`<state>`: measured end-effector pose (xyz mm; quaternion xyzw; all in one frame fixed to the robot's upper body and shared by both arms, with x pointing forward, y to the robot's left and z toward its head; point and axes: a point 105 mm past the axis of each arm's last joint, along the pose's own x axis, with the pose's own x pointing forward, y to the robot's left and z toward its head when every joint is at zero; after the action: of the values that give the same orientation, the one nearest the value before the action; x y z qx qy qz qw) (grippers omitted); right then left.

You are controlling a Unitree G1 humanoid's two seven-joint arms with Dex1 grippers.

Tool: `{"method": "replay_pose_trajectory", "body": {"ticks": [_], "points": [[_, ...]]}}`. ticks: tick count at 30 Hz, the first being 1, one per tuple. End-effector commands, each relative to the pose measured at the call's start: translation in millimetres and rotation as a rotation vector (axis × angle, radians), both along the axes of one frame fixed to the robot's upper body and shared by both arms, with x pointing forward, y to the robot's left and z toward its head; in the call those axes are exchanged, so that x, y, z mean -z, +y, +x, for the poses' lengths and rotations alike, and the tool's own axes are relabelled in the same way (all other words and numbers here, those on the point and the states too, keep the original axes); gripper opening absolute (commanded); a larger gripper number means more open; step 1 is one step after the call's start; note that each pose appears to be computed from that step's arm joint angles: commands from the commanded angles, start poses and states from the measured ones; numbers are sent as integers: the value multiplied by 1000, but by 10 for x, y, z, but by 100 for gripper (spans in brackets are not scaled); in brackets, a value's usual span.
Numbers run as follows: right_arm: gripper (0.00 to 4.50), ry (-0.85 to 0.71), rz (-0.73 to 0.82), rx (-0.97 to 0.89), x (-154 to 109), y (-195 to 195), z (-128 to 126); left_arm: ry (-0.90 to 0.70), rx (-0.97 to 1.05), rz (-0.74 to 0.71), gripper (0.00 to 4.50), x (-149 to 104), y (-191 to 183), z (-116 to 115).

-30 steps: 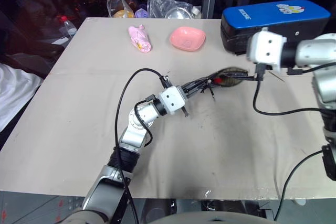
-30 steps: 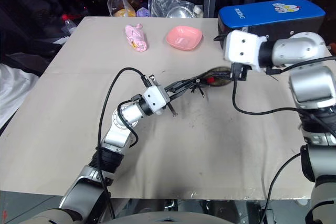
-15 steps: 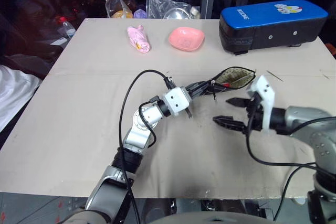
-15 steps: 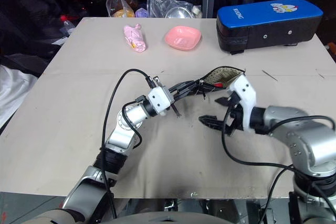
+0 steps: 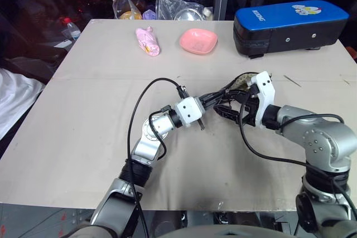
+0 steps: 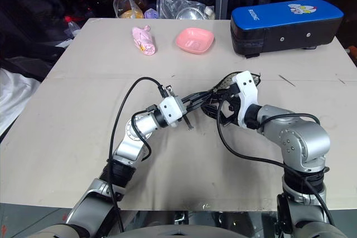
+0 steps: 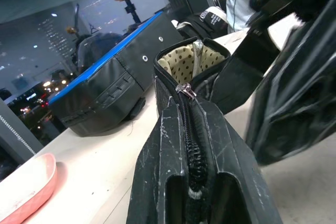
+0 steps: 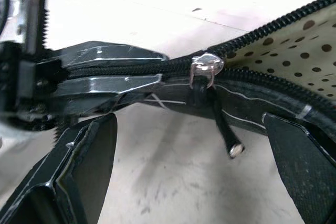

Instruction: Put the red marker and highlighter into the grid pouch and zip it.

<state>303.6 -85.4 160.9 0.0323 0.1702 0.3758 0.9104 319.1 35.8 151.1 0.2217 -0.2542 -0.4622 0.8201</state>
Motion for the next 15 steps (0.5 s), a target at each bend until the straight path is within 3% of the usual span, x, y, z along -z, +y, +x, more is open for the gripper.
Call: {"method": "replay_pose_trajectory", "body": {"ticks": [1,4,5,9,11,15], "points": [[400,-58,36,34,-144,5,52,-26,19,-22,0,-88,-26,-44],[282,-57,53,53,-163,9,69,-26,18,-19,0,-85,-23,-38],[210,-59,54,57,-169,10,72,-26,18,-18,0,-83,-22,-36],[40,-72,48,65,-196,12,72,-27,16,-16,0,-81,-19,-31],[8,-82,44,63,-217,19,61,-27,14,-17,0,-81,-17,-30],[8,-93,42,57,-249,37,43,-26,11,-19,0,-81,-14,-29]]}}
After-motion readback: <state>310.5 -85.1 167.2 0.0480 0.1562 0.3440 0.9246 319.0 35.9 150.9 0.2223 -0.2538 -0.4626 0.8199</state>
